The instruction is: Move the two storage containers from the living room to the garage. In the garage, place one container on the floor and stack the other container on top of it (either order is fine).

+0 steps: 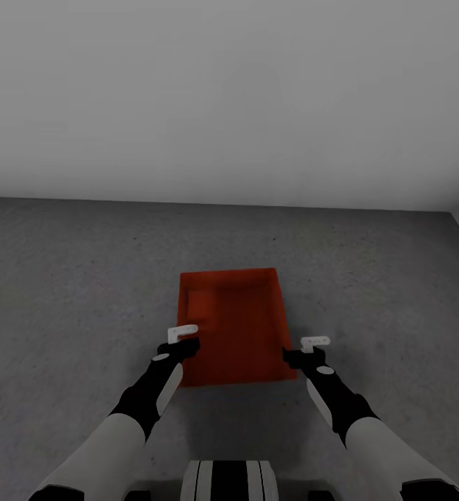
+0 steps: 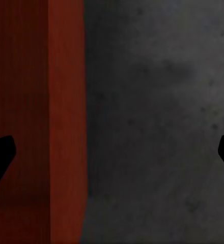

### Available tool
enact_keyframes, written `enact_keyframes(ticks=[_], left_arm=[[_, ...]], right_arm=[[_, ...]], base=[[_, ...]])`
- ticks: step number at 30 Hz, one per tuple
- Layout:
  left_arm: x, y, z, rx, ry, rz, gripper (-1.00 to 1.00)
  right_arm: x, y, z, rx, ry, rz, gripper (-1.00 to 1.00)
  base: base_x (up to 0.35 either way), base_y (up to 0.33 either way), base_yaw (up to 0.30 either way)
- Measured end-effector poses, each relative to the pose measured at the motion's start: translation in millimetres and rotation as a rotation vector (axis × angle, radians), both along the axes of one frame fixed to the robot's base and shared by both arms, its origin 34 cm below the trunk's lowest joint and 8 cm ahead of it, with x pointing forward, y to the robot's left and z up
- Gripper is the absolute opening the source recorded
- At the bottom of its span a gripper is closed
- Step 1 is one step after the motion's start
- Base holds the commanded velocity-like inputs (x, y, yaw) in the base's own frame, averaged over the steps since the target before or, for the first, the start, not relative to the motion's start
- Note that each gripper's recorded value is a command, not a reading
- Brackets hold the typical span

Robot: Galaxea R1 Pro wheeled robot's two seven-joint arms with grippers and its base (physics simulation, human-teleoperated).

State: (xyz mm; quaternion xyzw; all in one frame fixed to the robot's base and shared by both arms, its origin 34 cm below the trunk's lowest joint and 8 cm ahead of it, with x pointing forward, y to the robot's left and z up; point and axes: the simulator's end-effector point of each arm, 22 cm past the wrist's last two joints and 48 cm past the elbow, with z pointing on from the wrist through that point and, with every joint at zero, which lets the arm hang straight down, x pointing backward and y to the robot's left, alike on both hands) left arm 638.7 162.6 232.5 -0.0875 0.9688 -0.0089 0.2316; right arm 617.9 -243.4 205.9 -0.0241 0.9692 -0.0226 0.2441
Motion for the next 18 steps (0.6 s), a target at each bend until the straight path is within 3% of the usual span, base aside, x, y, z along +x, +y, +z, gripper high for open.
enact_keyframes(ticks=[18], left_arm=[[4.0, 0.0, 13.8, 0.000, -0.002, 0.000, 1.00]], right_arm=[[2.7, 0.0, 12.9, 0.000, 0.000, 0.000, 1.00]], base=[[0.000, 0.000, 0.000]])
